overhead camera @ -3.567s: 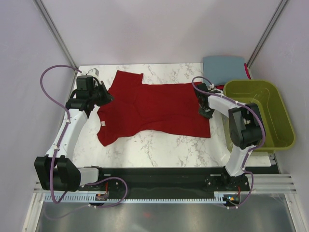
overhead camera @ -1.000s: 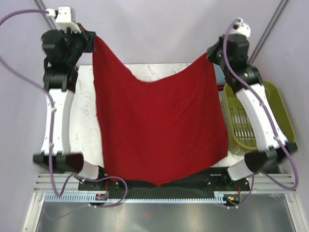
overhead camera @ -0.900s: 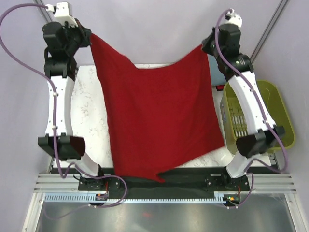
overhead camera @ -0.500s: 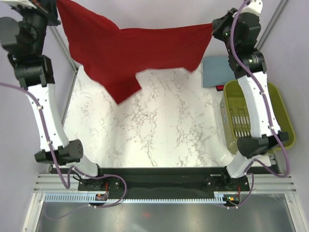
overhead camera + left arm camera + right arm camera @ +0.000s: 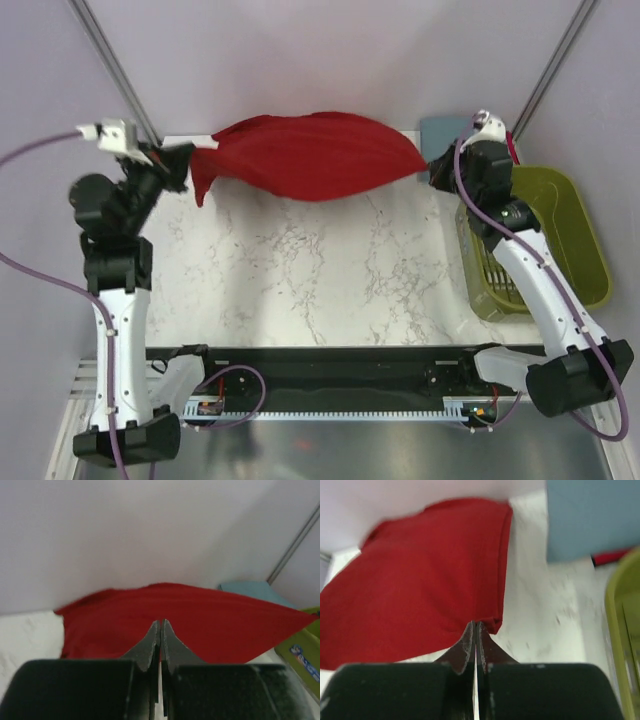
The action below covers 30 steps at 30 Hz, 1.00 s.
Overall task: Fold and stack the t-shirts
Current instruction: Flatten the tshirt out, then fold the tshirt
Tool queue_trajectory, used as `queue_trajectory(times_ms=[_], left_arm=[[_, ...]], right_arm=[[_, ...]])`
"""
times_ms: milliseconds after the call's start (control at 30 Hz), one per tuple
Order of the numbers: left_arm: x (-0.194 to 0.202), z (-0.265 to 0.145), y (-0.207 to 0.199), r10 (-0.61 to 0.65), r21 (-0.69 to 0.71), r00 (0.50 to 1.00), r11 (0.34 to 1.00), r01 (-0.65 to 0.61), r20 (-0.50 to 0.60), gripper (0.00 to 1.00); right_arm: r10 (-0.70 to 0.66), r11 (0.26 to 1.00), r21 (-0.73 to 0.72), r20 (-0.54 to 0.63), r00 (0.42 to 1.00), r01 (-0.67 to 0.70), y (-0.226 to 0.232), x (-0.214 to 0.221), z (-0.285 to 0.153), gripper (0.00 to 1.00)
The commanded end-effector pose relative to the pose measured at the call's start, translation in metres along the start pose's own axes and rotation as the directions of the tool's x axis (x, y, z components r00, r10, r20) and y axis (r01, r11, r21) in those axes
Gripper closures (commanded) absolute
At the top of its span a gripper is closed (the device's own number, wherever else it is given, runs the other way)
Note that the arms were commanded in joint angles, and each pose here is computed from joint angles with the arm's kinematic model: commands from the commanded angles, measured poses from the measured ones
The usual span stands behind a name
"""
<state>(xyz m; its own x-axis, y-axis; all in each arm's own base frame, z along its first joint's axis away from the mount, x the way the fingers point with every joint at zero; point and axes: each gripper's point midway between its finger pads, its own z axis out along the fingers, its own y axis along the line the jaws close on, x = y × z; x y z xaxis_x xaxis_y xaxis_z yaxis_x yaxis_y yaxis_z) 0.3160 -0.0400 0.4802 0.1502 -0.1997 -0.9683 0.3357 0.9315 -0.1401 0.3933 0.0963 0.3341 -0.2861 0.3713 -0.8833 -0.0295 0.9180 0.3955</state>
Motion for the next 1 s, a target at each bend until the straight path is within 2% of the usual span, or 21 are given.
queue_trajectory(times_ms=[0, 33, 67, 133, 200, 300, 467, 633, 833, 967], left_arm=[[0.087, -0.031, 0.005, -0.141, -0.096, 0.980, 0.987, 0.129, -0.138, 0.98], [0.136, -0.043, 0.018, -0.190, -0.179, 0.955, 0.972, 0.151, -0.228, 0.98], [0.150, -0.055, 0.030, -0.189, -0.271, 0.955, 0.955, 0.125, -0.228, 0.98], [0.198, -0.081, 0.049, -0.223, -0.395, 0.919, 0.915, 0.083, -0.325, 0.98], [0.208, -0.092, 0.052, -0.204, -0.422, 0.922, 0.905, 0.049, -0.330, 0.98], [0.231, -0.095, 0.050, -0.228, -0.413, 0.903, 0.908, 0.063, -0.363, 0.98], [0.250, -0.100, 0.055, -0.228, -0.423, 0.889, 0.905, 0.043, -0.398, 0.98], [0.249, -0.093, 0.062, -0.188, -0.419, 0.899, 0.908, 0.006, -0.396, 0.98], [0.243, -0.065, 0.058, -0.103, -0.305, 0.920, 0.952, -0.019, -0.378, 0.98], [0.249, -0.041, 0.067, -0.013, -0.248, 0.914, 0.964, -0.096, -0.405, 0.98]], right_arm=[[-0.022, 0.999, -0.028, -0.032, 0.999, 0.021, -0.010, 0.030, -0.029, 1.00], [-0.031, 1.000, -0.002, -0.117, 0.993, 0.031, -0.027, 0.068, -0.030, 1.00], [-0.045, 0.999, -0.007, -0.192, 0.980, 0.044, -0.033, 0.093, -0.037, 1.00], [-0.049, 0.998, 0.030, -0.289, 0.956, 0.060, -0.057, 0.142, -0.049, 1.00], [-0.037, 0.996, 0.060, -0.357, 0.933, 0.062, -0.076, 0.181, -0.058, 1.00], [-0.002, 0.993, 0.110, -0.411, 0.911, 0.052, -0.091, 0.210, -0.065, 1.00], [0.084, 0.959, 0.279, -0.417, 0.905, 0.040, -0.115, 0.215, -0.075, 1.00], [0.130, 0.933, 0.359, -0.413, 0.901, 0.030, -0.127, 0.222, -0.072, 1.00], [0.116, 0.896, 0.439, -0.377, 0.919, 0.066, -0.141, 0.212, -0.057, 1.00], [0.101, 0.883, 0.458, -0.396, 0.913, 0.101, -0.143, 0.210, -0.038, 1.00]])
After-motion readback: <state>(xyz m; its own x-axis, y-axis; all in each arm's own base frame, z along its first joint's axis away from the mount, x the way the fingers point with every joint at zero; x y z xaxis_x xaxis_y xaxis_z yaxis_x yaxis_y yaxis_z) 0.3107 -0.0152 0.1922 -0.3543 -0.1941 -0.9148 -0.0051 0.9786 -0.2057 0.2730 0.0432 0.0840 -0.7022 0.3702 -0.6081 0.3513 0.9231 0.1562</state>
